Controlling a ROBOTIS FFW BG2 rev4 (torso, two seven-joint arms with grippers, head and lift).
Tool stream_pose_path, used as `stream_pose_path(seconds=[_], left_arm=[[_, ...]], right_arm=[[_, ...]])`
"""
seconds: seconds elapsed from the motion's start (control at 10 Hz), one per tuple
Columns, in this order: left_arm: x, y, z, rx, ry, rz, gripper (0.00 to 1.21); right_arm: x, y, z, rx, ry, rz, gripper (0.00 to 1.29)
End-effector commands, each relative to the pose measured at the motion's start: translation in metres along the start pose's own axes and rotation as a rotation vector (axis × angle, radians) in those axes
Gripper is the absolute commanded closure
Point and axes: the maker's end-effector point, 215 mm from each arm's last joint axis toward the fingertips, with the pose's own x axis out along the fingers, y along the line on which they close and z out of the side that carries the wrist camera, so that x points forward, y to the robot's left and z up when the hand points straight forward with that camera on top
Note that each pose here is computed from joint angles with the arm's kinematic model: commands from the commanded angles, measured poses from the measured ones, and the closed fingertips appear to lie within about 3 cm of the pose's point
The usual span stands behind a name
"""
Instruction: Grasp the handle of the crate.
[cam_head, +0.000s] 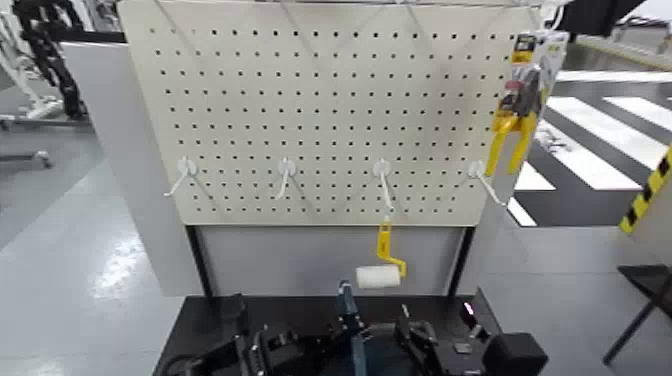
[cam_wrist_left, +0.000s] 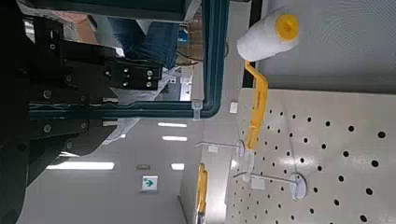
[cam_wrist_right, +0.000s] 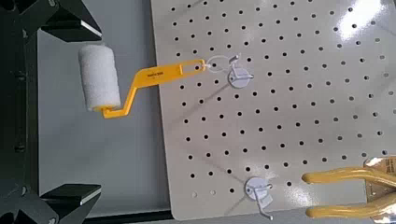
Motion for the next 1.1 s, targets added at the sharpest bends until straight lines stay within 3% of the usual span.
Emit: stream_pose_path(seconds=[0.1,0.5,1.1], left_arm=[[0.0046,-0.0091,-0.0136,-0.009,0.017,-0.021,1.19],[0.0073,-0.0128,-0.0131,-0.006,0.015,-0.029,1.19],[0.0066,-0.0107,-0.0100,-0.011,0.006,-0.028,1.19]], right_arm=[[0.0000,0.0001,-0.0003,0.001,0.000,-0.001,0.15],[-0.0012,-0.0020,0.0052,-0.039,-0.016,-0.008,0.15],[-0.0011,-0.0030,0.0063,-0.042,-0.019,-0.016,0.15]])
